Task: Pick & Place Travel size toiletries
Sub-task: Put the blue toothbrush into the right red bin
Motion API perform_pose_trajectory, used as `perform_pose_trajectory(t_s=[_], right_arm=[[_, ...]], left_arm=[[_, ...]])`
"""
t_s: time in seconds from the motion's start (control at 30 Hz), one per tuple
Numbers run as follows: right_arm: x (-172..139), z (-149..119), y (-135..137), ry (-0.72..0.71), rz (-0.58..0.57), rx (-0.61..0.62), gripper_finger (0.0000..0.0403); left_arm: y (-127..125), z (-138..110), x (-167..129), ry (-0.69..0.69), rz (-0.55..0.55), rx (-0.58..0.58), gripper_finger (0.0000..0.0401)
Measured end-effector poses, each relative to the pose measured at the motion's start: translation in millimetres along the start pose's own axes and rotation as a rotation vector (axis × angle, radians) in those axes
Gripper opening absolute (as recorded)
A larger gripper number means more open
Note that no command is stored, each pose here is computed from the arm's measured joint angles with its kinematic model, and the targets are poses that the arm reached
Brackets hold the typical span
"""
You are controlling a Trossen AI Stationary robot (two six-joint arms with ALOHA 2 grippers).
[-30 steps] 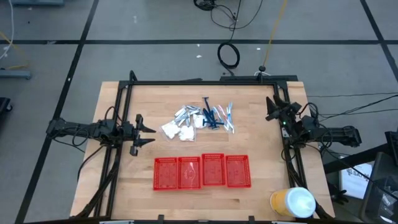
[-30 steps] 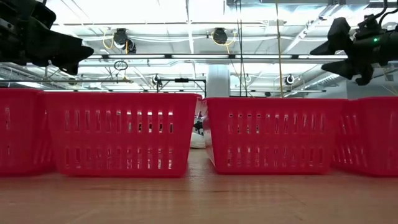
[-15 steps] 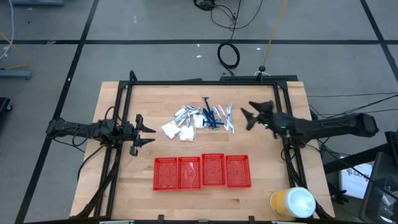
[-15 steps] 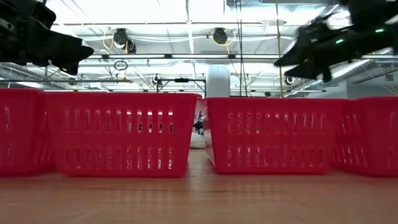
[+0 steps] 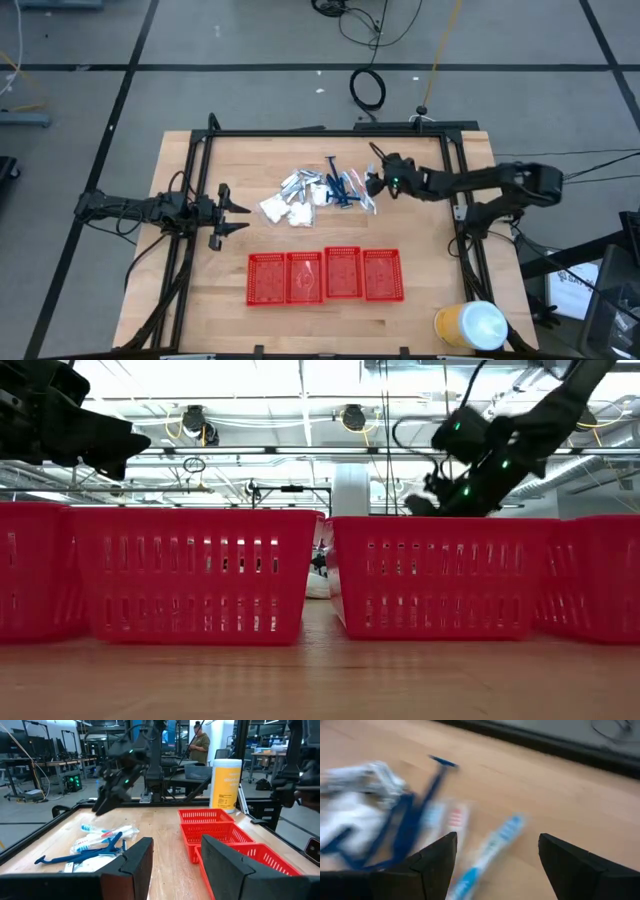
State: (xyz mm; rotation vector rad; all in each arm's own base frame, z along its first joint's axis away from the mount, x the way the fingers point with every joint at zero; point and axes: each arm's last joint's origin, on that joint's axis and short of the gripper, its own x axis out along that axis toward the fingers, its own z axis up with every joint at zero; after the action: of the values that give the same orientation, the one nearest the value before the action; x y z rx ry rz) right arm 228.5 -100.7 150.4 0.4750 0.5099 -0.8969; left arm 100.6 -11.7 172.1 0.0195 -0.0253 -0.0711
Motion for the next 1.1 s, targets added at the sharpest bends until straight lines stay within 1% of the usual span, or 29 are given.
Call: perform_pose_trajectory(t_s=[0.07,0.13,0.2,0.27,0.33,0.5,0.6,0.77,1.0,1.1], right_arm=[[8.8,-1.6,-5.5,0.017,-0.029,0.019,0.0267],[17.3,-4.2,-9.9,0.046,-0.028,0.032,0.0267],[25.2,-5.8,-11.5,0.060,0.003,0.059,0.0267],[30.9,-4.7,-10.9,0.052,0.053,0.083,0.0267],[35.7,-4.6,-10.9,0.042,0.076,0.091,0.0267],[43.2,-8.2,-15.3,0.053,0.053,0.097,0.0265],[46.1,-10.9,-18.1,0.071,0.036,0.095,0.0254],[47.7,-11.6,-19.3,0.073,0.030,0.096,0.0210],[47.8,-7.5,-17.3,0.031,0.052,0.082,0.0124],[47.7,-5.7,-16.6,0.014,0.061,0.055,0.0088]], left_arm=[[0.0,0.0,0.0,0.000,0.000,0.000,0.0166],[0.0,0.0,0.0,0.000,0.000,0.000,0.0166],[0.0,0.0,0.0,0.000,0.000,0.000,0.0166],[0.0,0.0,0.0,0.000,0.000,0.000,0.0166],[0.0,0.0,0.0,0.000,0.000,0.000,0.0166],[0.0,0.0,0.0,0.000,0.000,0.000,0.0166],[0.0,-0.1,0.0,0.000,0.000,0.000,0.0166],[0.0,0.0,0.0,0.000,0.000,0.000,0.0166],[0.0,0.0,0.0,0.000,0.000,0.000,0.0166],[0.0,0.0,0.0,0.000,0.000,0.000,0.0166]])
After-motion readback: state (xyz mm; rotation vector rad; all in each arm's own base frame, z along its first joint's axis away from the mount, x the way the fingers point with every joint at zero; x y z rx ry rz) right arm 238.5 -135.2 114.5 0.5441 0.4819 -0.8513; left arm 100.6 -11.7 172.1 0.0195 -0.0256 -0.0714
